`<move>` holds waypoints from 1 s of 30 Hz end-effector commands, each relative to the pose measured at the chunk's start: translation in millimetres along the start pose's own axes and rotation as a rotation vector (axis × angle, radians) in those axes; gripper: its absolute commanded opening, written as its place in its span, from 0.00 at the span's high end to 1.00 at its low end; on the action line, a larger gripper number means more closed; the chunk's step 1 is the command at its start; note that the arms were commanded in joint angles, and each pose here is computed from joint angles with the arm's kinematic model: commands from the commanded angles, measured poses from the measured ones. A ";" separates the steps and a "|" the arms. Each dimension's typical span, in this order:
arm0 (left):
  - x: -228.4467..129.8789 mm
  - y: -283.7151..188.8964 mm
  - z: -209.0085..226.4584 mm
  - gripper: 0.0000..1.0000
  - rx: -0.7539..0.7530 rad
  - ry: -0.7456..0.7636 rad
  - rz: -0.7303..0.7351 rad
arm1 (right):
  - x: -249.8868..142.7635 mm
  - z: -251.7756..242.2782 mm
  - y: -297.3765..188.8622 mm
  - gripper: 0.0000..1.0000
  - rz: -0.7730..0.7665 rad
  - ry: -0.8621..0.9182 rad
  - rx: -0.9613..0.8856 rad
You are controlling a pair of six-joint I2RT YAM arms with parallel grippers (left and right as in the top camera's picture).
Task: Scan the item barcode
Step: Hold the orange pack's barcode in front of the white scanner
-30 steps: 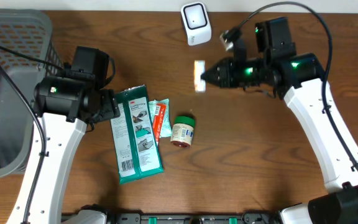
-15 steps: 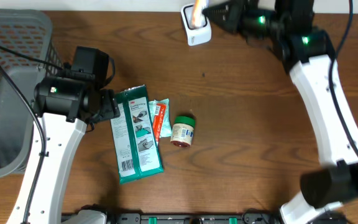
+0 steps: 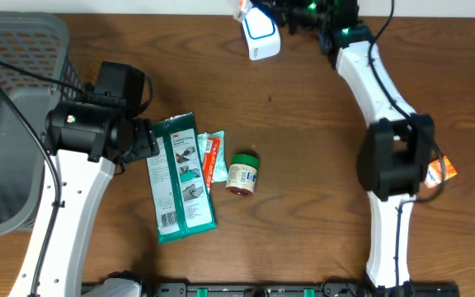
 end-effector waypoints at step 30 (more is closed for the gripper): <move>0.2 -0.6 2.4 0.12 0.014 0.003 -0.002 | 22.2 14.8 -45.3 0.99 -0.119 -0.094 -0.075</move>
Point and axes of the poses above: each gripper's point midway between its finger pads, its own y axis out along the fingers, its own z axis along the line the jaws close on, x = y × z, the point moved 5 cm from there along -y, back along the fingers, and after that the axes turned 14 degrees about y, right-handed, at the moved point
